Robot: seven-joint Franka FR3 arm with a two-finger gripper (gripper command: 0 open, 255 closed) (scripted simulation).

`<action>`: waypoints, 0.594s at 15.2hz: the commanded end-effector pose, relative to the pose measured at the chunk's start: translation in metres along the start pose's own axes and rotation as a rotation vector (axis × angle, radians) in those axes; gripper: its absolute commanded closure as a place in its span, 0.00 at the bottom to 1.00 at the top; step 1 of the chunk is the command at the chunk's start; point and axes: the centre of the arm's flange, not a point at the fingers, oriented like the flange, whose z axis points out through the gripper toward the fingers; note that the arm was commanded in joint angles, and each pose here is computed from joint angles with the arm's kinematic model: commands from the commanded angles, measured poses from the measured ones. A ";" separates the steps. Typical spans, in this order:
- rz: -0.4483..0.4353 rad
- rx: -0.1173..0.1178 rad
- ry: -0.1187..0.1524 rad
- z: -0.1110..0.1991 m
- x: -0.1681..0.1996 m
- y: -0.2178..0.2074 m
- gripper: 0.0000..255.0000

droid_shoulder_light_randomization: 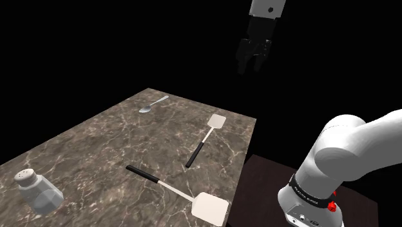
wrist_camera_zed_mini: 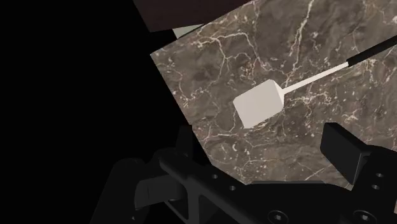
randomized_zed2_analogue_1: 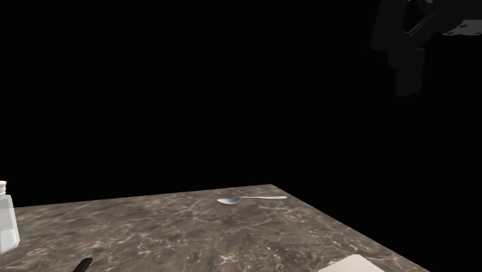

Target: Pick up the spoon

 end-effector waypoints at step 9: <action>0.273 0.037 -0.004 0.047 0.058 -0.069 0.00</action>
